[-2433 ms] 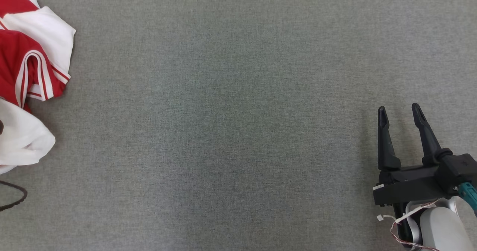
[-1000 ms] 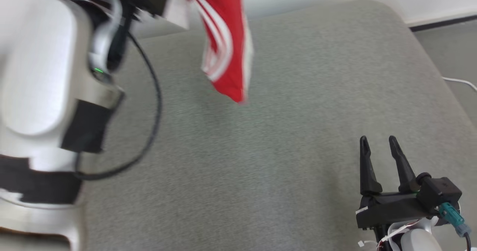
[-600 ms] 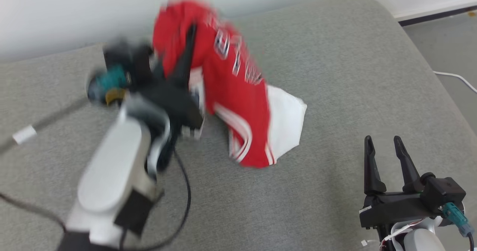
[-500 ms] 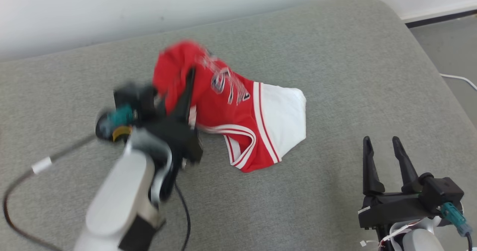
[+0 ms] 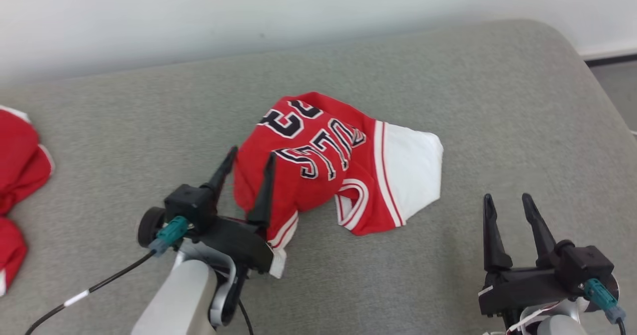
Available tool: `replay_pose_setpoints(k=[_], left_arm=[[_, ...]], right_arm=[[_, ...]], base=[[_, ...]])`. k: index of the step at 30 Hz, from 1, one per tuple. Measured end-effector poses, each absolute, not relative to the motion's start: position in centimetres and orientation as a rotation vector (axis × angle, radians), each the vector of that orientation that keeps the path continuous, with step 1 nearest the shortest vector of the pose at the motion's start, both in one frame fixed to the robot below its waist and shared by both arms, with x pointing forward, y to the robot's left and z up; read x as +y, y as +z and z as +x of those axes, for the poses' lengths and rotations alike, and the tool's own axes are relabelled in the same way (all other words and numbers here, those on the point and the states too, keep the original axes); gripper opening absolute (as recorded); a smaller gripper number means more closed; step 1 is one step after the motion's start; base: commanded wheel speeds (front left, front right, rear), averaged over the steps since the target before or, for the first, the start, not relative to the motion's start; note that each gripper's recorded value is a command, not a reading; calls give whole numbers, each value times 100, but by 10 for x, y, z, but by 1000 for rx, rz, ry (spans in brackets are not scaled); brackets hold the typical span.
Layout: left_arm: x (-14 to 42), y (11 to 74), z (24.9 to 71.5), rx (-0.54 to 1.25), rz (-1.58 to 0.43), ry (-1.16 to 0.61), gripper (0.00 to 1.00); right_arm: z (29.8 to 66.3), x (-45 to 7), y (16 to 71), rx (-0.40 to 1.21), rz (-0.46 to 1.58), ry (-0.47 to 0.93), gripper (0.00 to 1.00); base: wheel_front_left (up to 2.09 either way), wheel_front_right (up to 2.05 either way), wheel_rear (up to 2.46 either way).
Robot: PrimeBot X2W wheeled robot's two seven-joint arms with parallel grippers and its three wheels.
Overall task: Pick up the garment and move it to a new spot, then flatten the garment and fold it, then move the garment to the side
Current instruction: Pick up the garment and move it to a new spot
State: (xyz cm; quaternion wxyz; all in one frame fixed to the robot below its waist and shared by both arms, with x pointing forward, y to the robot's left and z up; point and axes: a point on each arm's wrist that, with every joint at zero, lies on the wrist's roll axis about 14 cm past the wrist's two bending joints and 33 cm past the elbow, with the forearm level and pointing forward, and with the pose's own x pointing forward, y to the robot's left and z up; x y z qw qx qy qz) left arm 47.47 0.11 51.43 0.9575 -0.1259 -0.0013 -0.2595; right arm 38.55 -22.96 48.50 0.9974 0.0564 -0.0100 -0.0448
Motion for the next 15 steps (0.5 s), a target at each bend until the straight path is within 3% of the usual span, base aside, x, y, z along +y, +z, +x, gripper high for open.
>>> replay_pose_setpoints(k=[8,15], left_arm=[[85,556,470,-165,-191,-325,100],[159,560,435,-204,-154,-135,100]], right_arm=[[392,-203,494,-45,108,-9,100],[390,-187,505,-75,100,41,100]], base=[[0,0,0],[0,0,0]])
